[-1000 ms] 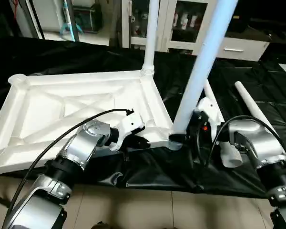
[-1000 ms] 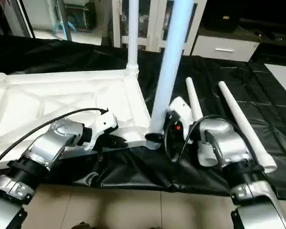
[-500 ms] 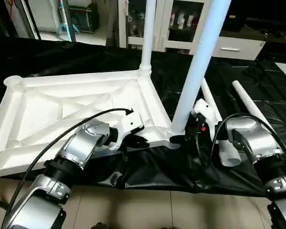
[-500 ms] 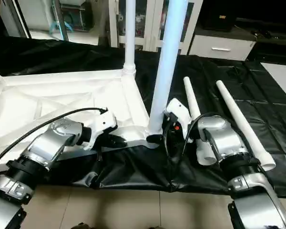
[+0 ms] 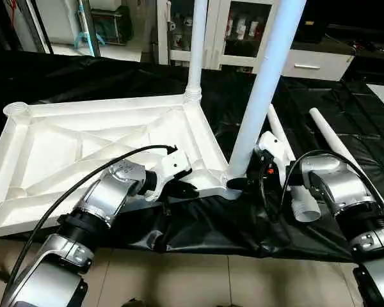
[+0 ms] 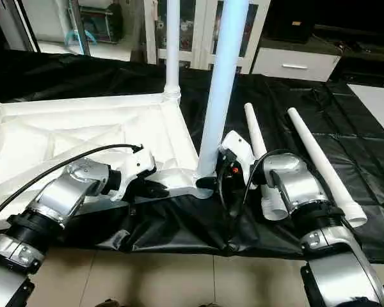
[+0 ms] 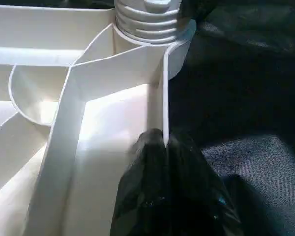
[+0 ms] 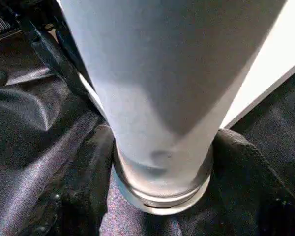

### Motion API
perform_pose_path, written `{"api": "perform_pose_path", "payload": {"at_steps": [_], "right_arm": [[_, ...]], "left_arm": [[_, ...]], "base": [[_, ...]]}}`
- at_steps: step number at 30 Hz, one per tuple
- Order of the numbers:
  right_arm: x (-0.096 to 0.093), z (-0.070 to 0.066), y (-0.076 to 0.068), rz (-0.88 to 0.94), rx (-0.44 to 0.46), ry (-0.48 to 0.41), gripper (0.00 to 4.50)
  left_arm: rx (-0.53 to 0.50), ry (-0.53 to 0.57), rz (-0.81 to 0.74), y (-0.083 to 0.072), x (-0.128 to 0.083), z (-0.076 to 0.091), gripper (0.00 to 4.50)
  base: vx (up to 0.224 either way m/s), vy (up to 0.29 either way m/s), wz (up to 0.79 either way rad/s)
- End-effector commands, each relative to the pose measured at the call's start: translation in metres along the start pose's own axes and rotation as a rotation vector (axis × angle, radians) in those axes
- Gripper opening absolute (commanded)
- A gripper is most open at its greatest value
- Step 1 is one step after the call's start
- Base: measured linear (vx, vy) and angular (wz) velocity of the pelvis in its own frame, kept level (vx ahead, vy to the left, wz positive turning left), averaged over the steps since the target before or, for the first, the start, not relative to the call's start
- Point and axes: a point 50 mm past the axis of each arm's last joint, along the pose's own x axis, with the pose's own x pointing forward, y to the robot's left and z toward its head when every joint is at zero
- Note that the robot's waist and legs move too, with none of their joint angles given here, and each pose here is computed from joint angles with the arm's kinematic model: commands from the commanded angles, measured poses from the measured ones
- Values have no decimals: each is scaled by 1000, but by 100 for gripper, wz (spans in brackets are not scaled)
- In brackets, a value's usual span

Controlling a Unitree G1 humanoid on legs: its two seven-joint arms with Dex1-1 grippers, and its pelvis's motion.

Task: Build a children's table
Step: Rotate leg to tighten

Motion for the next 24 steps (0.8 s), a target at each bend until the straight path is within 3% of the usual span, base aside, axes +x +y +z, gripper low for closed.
{"api": "perform_pose_path", "payload": {"at_steps": [1, 7, 10, 15, 17, 24], "right_arm": [[11, 3, 7, 63, -32, 22, 267], [12, -1, 9, 66, -30, 22, 267], [16, -4, 6, 1, 13, -11, 267], [33, -7, -1, -218, 143, -89, 267], [47, -10, -2, -335, 236, -122, 266], [75, -9, 0, -571, 415, -146, 264]], "left_arm": [[24, -41, -35, -6, 8, 9, 0], [27, -55, -17, -4, 6, 9, 0], [7, -75, 12, -1, 7, 10, 0], [-49, -117, 136, 10, 12, 17, 0], [-82, -124, 233, 20, 16, 22, 0], [-180, -146, 444, 41, 18, 35, 0]], "base": [[0, 0, 0], [0, 0, 0], [0, 0, 0], [0, 0, 0], [0, 0, 0], [0, 0, 0]]}}
